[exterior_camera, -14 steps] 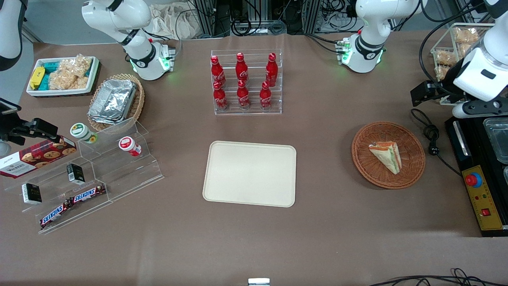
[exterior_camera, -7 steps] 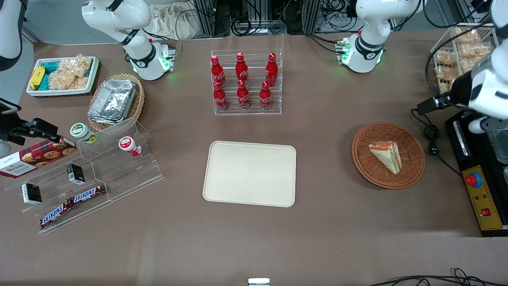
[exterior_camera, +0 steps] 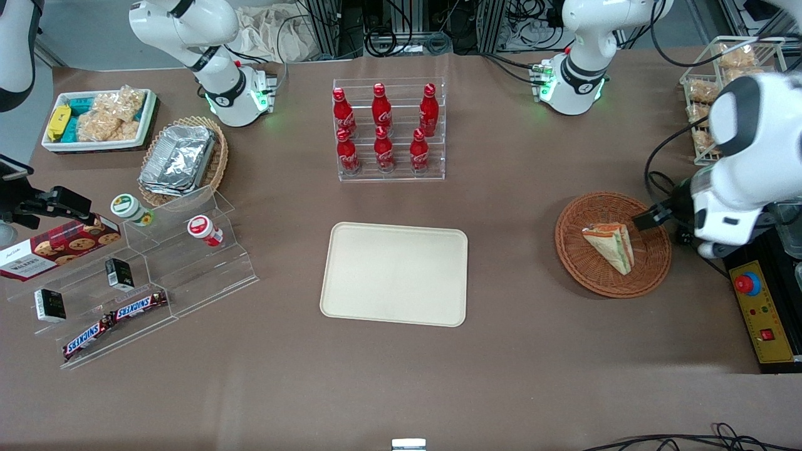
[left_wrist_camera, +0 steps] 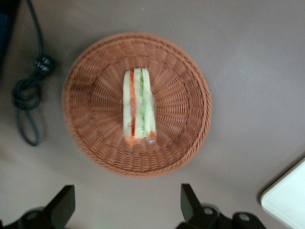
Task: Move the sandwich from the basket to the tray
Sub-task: 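Lower the left gripper and close it on the wrapped sandwich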
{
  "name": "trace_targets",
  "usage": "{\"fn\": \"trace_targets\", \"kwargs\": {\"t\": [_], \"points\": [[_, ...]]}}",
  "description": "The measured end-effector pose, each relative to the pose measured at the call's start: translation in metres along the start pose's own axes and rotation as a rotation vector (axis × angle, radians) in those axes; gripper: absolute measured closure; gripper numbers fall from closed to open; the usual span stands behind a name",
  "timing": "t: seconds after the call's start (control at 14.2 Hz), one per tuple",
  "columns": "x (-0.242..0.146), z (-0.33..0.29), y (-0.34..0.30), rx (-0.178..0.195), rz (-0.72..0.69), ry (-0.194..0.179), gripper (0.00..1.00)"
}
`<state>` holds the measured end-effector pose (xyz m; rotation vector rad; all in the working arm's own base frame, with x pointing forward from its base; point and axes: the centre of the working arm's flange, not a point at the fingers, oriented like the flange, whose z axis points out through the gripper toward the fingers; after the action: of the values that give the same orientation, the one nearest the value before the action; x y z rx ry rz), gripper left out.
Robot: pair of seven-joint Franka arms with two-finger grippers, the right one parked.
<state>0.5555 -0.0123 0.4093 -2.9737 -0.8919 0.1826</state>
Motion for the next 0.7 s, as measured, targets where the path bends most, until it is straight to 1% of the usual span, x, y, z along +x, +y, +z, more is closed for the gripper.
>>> {"fn": "trace_targets", "kwargs": {"t": [0.14,0.35,0.56,0.7], "points": [[-0.005,0.054,-0.004,-0.028,-0.065,0.032,0.00],[-0.002,0.112,-0.012,-0.041,-0.149,0.026,0.00],[0.006,0.138,-0.015,-0.044,-0.181,0.012,0.00],[0.012,0.148,-0.018,-0.047,-0.193,0.012,0.03]]}}
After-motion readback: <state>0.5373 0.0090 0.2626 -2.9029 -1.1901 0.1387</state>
